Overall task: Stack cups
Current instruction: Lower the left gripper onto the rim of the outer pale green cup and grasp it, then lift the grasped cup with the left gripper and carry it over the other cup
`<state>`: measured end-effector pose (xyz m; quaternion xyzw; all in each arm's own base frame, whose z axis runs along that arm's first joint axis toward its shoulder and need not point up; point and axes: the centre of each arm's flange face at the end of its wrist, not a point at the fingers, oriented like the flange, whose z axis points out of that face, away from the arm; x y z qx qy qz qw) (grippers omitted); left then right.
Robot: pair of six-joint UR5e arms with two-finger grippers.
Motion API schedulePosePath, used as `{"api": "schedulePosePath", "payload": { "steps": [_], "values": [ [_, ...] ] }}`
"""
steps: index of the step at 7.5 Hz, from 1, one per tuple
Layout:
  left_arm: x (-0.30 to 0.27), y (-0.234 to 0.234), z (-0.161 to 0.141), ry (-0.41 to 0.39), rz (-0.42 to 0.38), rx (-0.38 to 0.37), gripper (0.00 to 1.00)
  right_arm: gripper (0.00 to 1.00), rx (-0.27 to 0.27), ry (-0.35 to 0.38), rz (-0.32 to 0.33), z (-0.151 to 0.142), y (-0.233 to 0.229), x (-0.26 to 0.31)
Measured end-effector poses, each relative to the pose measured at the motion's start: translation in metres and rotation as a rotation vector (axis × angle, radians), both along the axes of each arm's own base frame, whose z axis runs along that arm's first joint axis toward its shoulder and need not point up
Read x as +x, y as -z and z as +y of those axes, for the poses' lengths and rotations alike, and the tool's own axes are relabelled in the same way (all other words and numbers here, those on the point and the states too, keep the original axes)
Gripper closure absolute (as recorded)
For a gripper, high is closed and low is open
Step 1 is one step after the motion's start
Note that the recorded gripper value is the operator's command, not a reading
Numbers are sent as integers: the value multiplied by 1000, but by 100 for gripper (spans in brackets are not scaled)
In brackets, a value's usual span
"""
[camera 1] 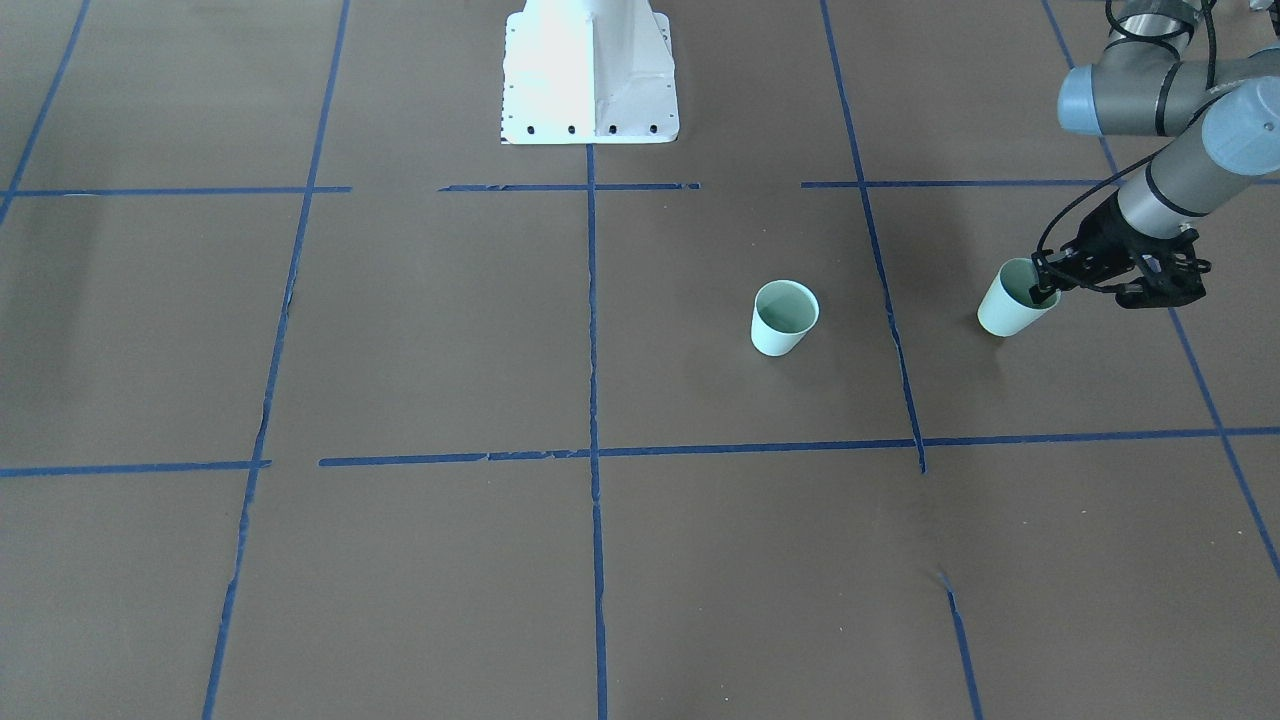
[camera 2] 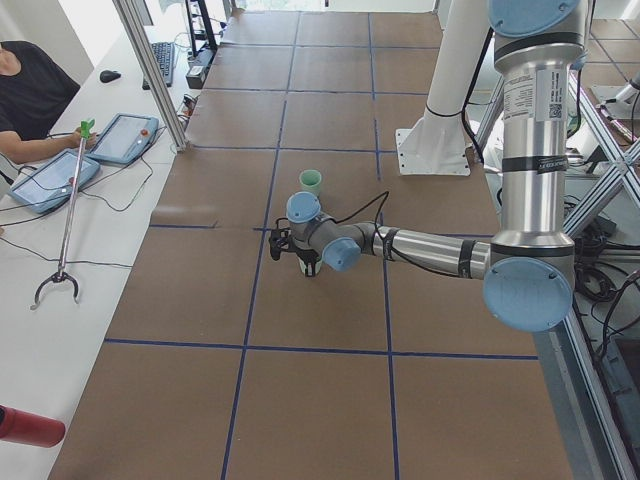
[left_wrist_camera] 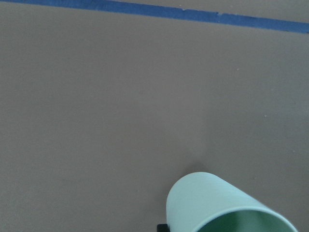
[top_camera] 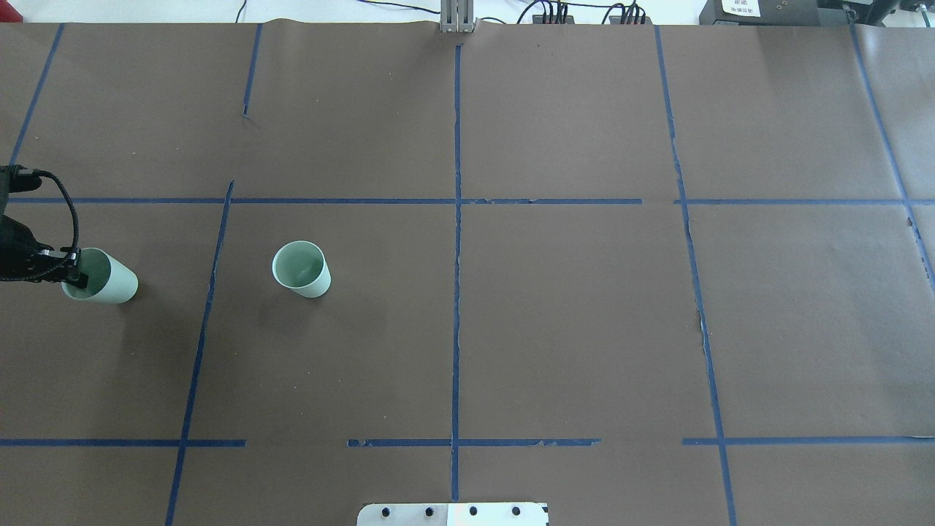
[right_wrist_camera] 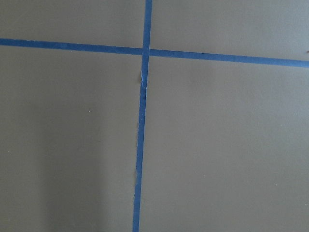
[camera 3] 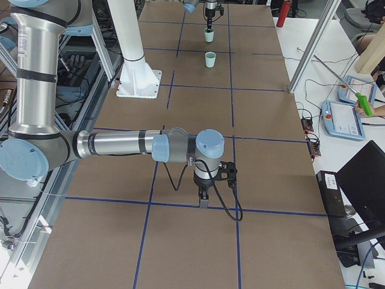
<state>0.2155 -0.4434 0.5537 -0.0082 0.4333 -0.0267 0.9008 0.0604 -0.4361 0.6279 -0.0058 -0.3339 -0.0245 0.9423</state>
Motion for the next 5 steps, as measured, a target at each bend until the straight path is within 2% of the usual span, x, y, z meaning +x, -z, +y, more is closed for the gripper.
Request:
{"api": "schedulePosePath", "payload": {
  "steps": [2, 5],
  "values": [
    [-22, 42, 1, 20, 15, -5, 100, 0, 0, 0, 0, 0, 0, 0],
    [-53, 140, -13, 85, -23, -83, 100, 0, 0, 0, 0, 0, 0, 0]
  ]
}}
